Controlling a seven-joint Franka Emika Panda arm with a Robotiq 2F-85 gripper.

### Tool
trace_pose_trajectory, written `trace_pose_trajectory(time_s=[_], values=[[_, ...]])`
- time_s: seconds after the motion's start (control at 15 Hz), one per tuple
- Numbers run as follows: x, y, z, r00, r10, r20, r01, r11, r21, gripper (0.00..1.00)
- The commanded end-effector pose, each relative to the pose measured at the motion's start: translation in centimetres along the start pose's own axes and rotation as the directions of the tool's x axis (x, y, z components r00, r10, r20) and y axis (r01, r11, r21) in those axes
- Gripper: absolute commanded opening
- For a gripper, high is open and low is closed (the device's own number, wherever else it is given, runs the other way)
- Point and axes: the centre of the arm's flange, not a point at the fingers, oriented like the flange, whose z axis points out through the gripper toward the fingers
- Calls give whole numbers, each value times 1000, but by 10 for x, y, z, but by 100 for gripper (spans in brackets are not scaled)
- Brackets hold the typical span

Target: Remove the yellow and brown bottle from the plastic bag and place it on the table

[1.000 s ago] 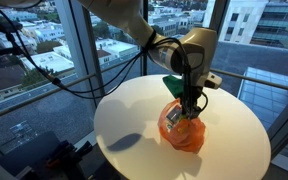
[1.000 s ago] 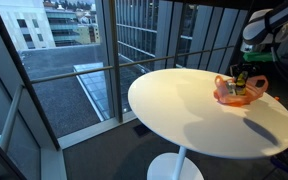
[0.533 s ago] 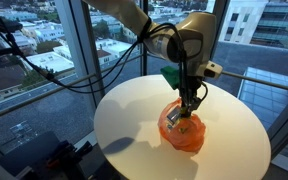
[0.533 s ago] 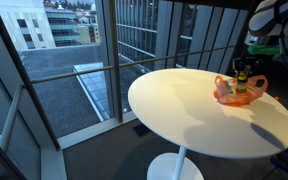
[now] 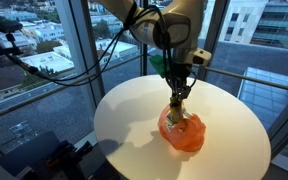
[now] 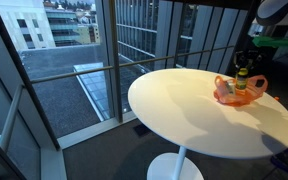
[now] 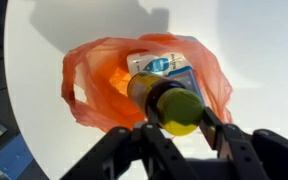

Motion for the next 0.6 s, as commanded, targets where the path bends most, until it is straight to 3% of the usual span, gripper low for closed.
trace_pose_trajectory(time_s=[0.0,0.53], values=[[-36,-7,-21,998,-61,-3,62,998,28,21],[-64,-10,-37,987,-140,77,137,990,43,21]])
